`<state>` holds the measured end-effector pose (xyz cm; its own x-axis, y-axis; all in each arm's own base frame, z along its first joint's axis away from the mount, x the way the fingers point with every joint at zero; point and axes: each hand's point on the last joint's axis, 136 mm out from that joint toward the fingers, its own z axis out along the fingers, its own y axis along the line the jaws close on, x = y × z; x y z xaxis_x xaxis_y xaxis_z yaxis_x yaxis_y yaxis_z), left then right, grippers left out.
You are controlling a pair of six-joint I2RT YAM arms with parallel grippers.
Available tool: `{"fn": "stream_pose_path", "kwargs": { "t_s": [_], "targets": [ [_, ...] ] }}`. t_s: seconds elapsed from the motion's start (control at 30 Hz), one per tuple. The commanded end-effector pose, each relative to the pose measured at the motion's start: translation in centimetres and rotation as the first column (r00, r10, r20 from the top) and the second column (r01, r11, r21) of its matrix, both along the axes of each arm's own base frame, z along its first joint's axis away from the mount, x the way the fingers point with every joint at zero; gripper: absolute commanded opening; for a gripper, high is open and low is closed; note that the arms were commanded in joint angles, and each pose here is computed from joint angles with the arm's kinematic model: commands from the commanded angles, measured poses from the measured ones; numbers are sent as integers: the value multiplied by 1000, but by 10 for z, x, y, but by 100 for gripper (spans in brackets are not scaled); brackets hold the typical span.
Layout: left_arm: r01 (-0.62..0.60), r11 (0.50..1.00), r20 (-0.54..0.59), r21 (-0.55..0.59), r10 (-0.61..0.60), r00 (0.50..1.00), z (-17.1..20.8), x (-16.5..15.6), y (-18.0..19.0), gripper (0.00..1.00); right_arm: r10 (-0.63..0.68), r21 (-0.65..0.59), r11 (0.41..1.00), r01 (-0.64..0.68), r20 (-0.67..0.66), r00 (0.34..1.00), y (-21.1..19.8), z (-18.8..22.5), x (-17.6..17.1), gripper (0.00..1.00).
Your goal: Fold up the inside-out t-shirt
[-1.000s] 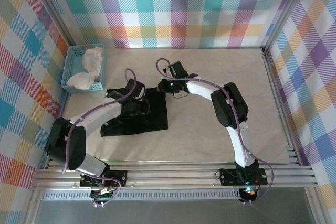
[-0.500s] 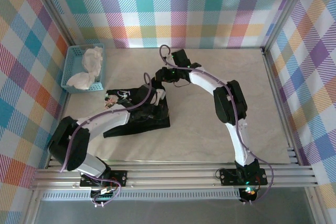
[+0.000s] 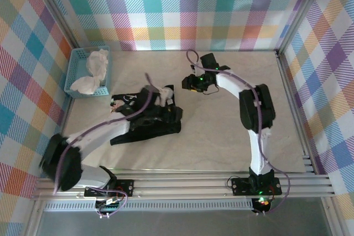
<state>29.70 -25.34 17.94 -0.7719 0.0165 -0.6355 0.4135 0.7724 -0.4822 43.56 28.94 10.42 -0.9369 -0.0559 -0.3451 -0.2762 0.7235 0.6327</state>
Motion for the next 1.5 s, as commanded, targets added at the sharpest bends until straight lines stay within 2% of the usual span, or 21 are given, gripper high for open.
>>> {"fn": "stream_pose_path", "kwargs": {
  "t_s": [0.0, 0.1, 0.17, 0.3, 0.43, 0.57, 0.67, 0.73, 0.77, 0.87, 0.97, 1.03, 1.1, 1.17, 1.23, 1.3, 1.47],
  "targets": [
    [-340, 936, -126, 92, 350, 928, -28, 14, 91, 79, 82, 121, 989, -88, 54, 995, 21, 39, -46, 48],
    [-532, 837, -269, 132, 546, 793, -60, 19, 147, 78, 177, 163, 971, -175, 4, 984, 53, 31, -101, 48],
    [-570, 806, -320, 158, 588, 743, -77, 19, 165, 77, 229, 183, 958, -220, -33, 973, 76, 24, -129, 47],
    [-581, 769, -370, 267, 639, 675, -115, 9, 189, 76, 272, 190, 950, -247, -119, 955, 108, -5, -155, 45],
    [-551, 779, -439, 299, 625, 645, -144, -10, 187, 75, 245, 106, 968, -228, -188, 951, 102, -42, -153, 42],
    [-475, 835, -505, 278, 547, 667, -159, -38, 161, 75, 182, -45, 979, -201, -265, 947, 65, -80, -149, 42],
    [-383, 896, -550, 225, 441, 709, -161, -61, 116, 75, 113, -143, 977, -160, -292, 950, 24, -95, -140, 41],
    [-338, 922, -545, 190, 386, 744, -154, -71, 84, 75, 73, -211, 968, -137, -283, 956, -4, -97, -130, 42],
    [-320, 937, -526, 142, 345, 778, -145, -69, 63, 75, 52, -245, 962, -120, -269, 962, -18, -97, -120, 42],
    [-226, 974, -487, 32, 212, 847, -119, -71, 2, 76, 0, -308, 949, -61, -194, 981, -50, -86, -81, 43],
    [-67, 994, -412, -91, 24, 911, -80, -68, -60, 78, -7, -297, 955, -17, -81, 997, -62, -54, -41, 46],
    [14, 991, -347, -135, -61, 936, -54, -61, -77, 78, 3, -288, 958, -2, 4, 1000, -66, -25, -28, 49],
    [11, 995, -218, -99, -33, 975, -32, -40, -64, 80, 16, -286, 958, 4, 66, 998, -70, -2, -29, 53],
    [-50, 996, -159, -73, 38, 986, -25, -15, -38, 80, 0, -276, 961, 19, 70, 998, -74, 4, -39, 57],
    [-148, 987, -178, -60, 135, 975, -33, 19, -2, 80, -20, -226, 974, 24, 20, 1000, -71, 0, -55, 60],
    [-227, 974, -232, 2, 221, 947, -53, 46, 31, 80, -26, -132, 991, 21, -35, 999, -58, -6, -73, 61],
    [-305, 950, -394, 70, 307, 866, -100, 62, 74, 76, 36, 16, 999, -34, -101, 994, -13, -12, -106, 60]
  ]
}}
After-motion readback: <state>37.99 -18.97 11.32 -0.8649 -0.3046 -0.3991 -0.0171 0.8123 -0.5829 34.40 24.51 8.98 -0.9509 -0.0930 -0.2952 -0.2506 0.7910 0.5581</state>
